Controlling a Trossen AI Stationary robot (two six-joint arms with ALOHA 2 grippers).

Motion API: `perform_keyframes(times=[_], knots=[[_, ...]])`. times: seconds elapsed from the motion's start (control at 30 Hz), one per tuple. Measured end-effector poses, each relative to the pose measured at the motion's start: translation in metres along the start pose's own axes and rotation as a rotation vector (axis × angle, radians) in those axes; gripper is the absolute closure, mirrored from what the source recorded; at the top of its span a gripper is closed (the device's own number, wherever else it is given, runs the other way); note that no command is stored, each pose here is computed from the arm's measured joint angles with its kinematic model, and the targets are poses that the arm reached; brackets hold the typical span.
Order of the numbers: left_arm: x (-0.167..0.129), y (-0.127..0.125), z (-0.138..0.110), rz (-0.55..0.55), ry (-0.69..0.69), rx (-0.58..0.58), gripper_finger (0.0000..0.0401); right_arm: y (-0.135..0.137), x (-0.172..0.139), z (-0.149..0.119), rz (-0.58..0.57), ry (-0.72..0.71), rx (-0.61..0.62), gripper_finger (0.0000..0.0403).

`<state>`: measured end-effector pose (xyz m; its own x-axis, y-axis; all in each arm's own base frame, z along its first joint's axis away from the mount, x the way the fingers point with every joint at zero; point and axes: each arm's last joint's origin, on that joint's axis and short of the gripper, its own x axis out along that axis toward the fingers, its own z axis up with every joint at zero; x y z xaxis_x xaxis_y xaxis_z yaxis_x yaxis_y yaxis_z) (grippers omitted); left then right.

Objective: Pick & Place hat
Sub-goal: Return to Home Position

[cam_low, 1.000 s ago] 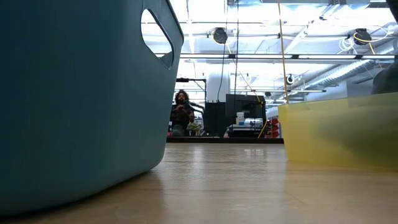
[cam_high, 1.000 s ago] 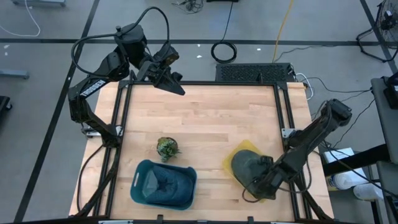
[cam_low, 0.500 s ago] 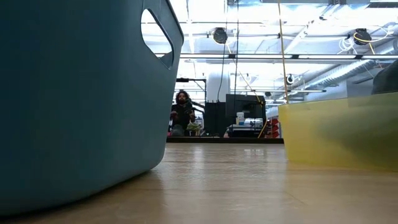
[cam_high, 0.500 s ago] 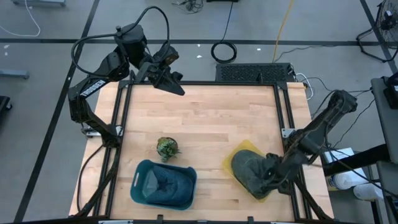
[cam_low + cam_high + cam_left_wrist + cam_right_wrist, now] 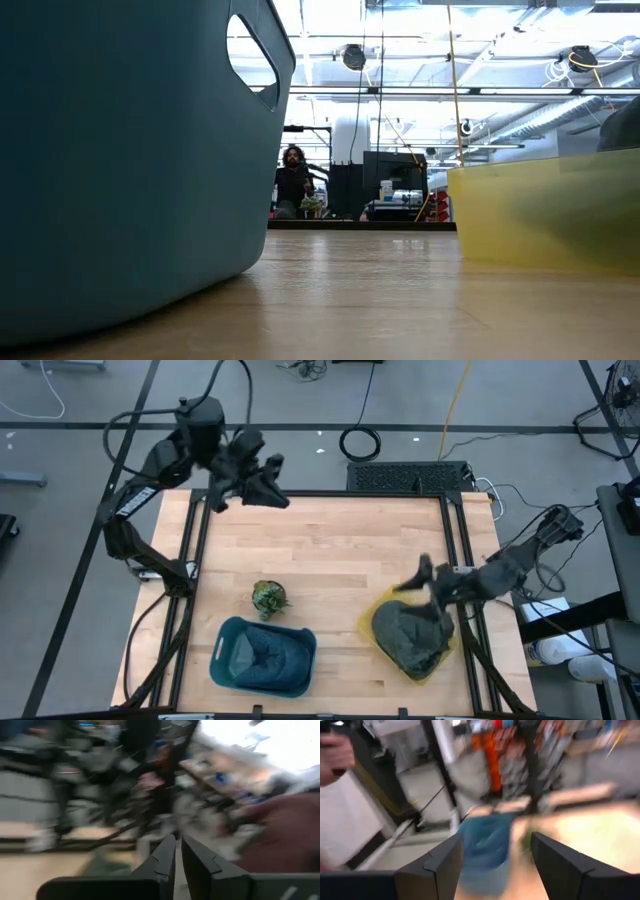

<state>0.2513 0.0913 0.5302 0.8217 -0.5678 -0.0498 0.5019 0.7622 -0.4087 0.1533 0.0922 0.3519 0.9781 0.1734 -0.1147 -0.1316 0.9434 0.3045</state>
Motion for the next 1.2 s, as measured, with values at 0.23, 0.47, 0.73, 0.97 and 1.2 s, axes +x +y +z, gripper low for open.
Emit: perform_keyframes(times=[0.23, 0.47, 0.73, 0.97, 1.2], knots=[[-0.024, -0.022, -0.019, 0.415, 0.075, 0.136, 0.0364, -0.015, -0.038, 0.027, -0.077, -0.192, -0.208, 0.0181], [-0.041, -0.060, -0.020, 0.460, 0.042, 0.295, 0.0364, -0.031, -0.079, 0.037, -0.077, -0.299, -0.151, 0.0183], [-0.060, -0.090, -0.063, 0.543, 0.007, 0.340, 0.0364, -0.050, -0.096, 0.006, -0.059, -0.323, -0.080, 0.0183], [-0.067, -0.089, -0.128, 0.520, -0.127, 0.389, 0.0364, -0.063, -0.094, -0.032, 0.002, -0.423, -0.025, 0.0181], [-0.077, -0.073, -0.197, 0.579, -0.248, 0.332, 0.0364, -0.073, -0.089, -0.067, -0.002, -0.497, -0.144, 0.0182]])
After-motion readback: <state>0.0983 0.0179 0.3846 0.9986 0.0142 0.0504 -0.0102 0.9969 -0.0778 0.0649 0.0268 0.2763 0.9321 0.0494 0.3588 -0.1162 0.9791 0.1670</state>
